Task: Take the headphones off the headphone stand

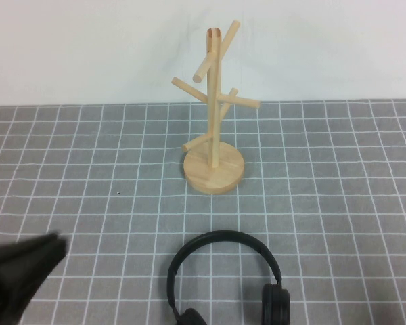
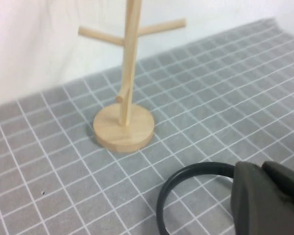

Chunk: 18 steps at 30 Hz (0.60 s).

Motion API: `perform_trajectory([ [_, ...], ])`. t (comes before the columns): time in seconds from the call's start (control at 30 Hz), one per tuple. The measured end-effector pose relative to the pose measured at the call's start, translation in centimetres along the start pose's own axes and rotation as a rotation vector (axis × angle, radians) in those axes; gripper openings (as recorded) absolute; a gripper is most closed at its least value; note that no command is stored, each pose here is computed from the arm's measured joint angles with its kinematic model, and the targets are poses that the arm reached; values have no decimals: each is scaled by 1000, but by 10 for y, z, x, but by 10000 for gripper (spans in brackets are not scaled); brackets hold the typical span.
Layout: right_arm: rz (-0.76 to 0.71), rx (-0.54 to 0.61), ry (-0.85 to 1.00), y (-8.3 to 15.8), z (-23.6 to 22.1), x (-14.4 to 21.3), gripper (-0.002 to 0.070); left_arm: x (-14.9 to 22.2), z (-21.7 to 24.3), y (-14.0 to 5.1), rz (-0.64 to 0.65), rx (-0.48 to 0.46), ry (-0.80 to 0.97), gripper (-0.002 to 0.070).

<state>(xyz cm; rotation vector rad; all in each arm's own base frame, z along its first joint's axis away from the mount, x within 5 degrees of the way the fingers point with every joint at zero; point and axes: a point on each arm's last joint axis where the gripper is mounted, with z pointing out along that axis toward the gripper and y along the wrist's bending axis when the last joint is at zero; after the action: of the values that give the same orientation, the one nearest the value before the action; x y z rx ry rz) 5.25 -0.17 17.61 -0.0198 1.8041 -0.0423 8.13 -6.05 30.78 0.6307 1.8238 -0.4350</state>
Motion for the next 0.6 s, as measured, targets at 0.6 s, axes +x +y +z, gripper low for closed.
perform_trajectory([
  [0.6,0,0,0,0,0,0,-8,59,-53,-6,60,-36,-224,-4],
])
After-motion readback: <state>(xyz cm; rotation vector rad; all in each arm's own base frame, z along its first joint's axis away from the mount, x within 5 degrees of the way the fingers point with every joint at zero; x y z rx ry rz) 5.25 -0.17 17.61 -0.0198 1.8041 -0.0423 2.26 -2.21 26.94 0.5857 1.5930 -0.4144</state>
